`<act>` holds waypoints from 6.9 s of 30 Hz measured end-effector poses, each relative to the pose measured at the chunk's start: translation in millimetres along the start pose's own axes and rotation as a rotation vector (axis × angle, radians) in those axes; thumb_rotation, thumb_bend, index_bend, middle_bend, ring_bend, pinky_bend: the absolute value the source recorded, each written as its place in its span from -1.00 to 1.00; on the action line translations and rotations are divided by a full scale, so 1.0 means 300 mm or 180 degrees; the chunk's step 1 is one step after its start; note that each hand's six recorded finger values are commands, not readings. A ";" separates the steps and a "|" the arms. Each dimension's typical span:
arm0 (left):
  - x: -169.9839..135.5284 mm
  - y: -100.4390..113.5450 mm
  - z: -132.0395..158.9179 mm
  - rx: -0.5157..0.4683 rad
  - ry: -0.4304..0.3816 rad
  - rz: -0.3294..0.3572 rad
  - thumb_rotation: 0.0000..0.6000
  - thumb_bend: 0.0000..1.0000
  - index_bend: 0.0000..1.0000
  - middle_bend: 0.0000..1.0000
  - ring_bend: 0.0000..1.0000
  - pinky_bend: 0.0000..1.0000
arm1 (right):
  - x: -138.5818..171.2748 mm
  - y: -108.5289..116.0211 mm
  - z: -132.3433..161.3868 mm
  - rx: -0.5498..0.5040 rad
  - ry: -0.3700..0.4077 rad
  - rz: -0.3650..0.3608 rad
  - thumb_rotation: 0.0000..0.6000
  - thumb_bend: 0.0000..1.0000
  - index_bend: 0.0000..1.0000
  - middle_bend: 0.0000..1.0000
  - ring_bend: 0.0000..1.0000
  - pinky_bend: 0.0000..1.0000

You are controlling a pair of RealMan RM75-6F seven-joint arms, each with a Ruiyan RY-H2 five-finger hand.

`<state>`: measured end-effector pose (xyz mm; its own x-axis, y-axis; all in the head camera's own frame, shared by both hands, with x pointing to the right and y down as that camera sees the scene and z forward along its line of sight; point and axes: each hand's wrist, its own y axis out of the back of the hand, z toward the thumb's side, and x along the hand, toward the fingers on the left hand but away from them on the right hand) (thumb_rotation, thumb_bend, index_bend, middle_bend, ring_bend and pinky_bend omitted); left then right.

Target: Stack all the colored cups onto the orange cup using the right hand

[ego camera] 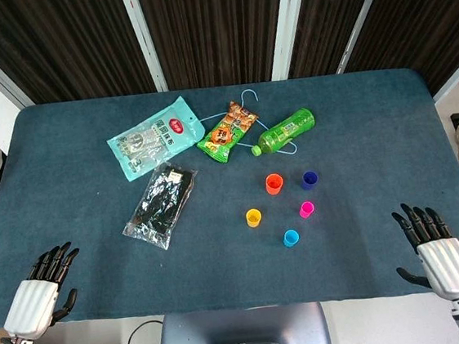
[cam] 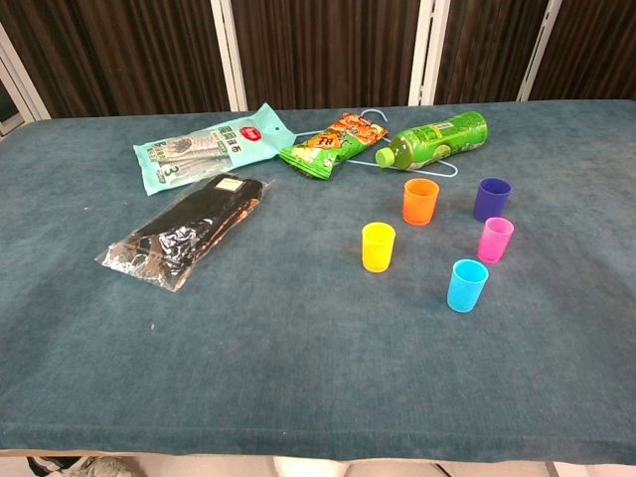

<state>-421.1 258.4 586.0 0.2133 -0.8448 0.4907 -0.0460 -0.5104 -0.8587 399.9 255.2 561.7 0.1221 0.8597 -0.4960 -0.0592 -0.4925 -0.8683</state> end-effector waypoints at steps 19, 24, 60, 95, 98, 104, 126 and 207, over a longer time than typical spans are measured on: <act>0.002 0.005 -0.026 0.0006 0.0092 0.0001 1.00 -0.06 -1.00 -1.00 -1.00 -0.77 | -0.458 0.002 0.096 0.0084 0.0241 0.0254 1.00 -0.47 -0.62 -1.00 -1.00 -1.00; 0.005 0.004 -0.032 0.0016 0.0113 -0.0013 1.00 -0.06 -1.00 -1.00 -1.00 -0.77 | -0.709 -0.019 0.206 0.0301 0.0250 0.0479 1.00 -0.42 -0.46 -1.00 -1.00 -1.00; 0.008 0.001 -0.039 -0.0005 0.0121 -0.0061 1.00 -0.06 -1.00 -1.00 -1.00 -0.77 | -0.941 -0.174 0.376 0.0590 0.0084 0.0593 1.00 0.03 0.26 -0.97 -1.00 -1.00; -0.007 0.017 -0.042 -0.0043 0.0089 -0.0042 1.00 -0.06 -1.00 -1.00 -1.00 -0.77 | -0.910 -0.107 0.644 0.0135 0.0461 0.0356 1.00 0.03 -0.77 -1.00 -1.00 -1.00; -0.010 0.021 -0.042 -0.0051 0.0086 -0.0027 1.00 -0.06 -1.00 -1.00 -1.00 -0.77 | -0.884 -0.095 0.654 0.0113 0.0538 0.0368 1.00 0.03 -0.93 -1.00 -1.00 -1.00; -0.012 0.019 -0.041 -0.0048 0.0077 -0.0036 1.00 -0.06 -1.00 -1.00 -1.00 -0.77 | -0.774 -0.061 0.701 0.0064 0.0911 0.0370 1.00 0.03 -0.76 -1.00 -1.00 -1.00; -0.014 0.032 -0.054 -0.0094 0.0090 -0.0019 1.00 -0.06 -1.00 -1.00 -1.00 -0.77 | -0.719 -0.257 0.813 0.0431 0.1147 0.0696 1.00 0.03 -0.24 -1.00 -1.00 -1.00; -0.017 0.007 -0.028 -0.0038 0.0022 -0.0096 1.00 -0.06 -1.00 -1.00 -1.00 -0.77 | -0.426 -0.183 0.556 0.0754 0.1495 0.0627 1.00 -0.05 -0.41 -1.00 -1.00 -1.00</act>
<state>-430.4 260.3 582.7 0.2081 -0.8300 0.5175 -0.0511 -0.5376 -0.8417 222.5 194.9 671.3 0.5110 0.5753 -0.6387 -0.3400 -0.5472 -0.7649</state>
